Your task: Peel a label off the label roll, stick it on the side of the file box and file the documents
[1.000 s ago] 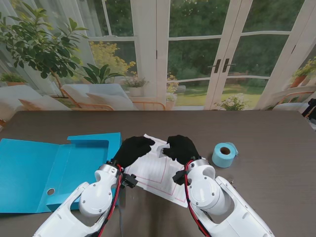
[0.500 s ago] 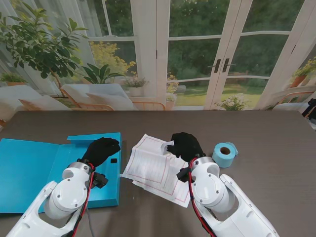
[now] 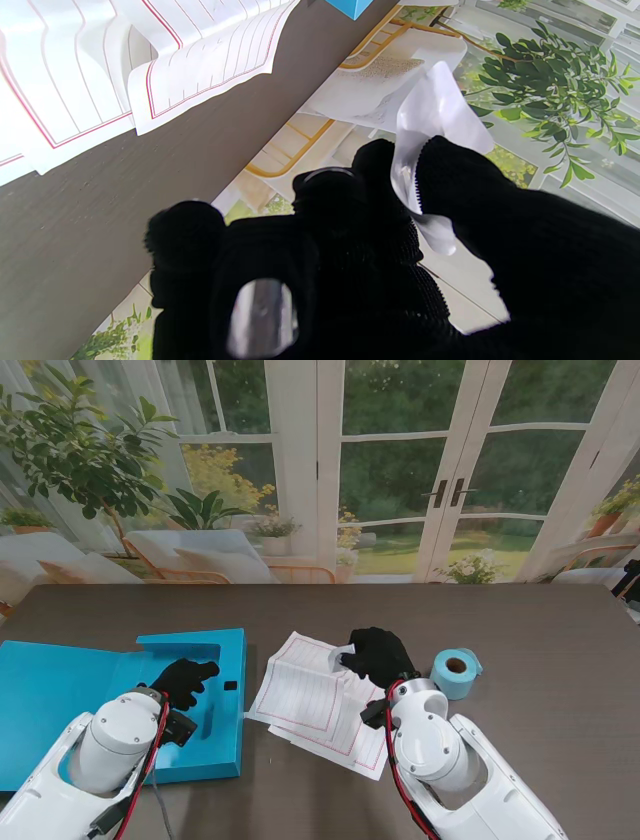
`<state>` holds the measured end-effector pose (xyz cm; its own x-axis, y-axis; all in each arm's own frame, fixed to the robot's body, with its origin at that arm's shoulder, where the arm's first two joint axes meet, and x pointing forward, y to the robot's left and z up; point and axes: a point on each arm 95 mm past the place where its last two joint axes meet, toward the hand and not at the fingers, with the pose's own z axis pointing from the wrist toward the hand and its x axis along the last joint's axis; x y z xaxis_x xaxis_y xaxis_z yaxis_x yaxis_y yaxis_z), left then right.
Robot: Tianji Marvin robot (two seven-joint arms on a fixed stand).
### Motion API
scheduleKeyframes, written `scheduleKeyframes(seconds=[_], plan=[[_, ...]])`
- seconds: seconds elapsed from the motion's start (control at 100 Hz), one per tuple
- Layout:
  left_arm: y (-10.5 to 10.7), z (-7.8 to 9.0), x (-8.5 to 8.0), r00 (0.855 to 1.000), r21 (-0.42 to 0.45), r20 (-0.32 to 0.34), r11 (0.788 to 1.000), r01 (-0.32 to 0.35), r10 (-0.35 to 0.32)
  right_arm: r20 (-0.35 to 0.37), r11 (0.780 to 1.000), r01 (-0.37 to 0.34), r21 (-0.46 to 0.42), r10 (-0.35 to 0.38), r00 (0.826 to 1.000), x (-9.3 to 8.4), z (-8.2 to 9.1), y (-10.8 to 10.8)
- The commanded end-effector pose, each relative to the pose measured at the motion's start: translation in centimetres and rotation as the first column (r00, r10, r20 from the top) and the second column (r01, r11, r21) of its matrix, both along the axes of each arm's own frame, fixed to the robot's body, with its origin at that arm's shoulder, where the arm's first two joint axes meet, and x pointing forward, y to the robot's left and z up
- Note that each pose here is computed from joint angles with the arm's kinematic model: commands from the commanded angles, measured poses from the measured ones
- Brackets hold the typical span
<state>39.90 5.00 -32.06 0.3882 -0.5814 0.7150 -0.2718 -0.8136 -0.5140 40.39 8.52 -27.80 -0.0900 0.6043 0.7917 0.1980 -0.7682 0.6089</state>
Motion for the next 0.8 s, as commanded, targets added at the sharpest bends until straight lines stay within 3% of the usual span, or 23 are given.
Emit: scheduleKeyframes(seconds=[0.0,0.28,0.79], plan=[[-0.4,-0.4,0.5,0.999,-0.047,-0.049,0.999,0.004,-0.006,-0.007,1.0,-0.011,0.007,0.011,1.0,-0.2,-0.1,0.1],[-0.5,-1.6,1.7,0.991,-0.093,-0.134,0.995,-0.025,0.013,-0.007,1.0,0.001,0.018,-0.001,1.0,0.0,-0.1,-0.3],[-0.6,-3.7,2.6,0.977,-0.149,-0.211,0.986,-0.077,0.044,-0.013,1.0,0.0,0.028,0.001,1.0,-0.2,-0.2,-0.1]])
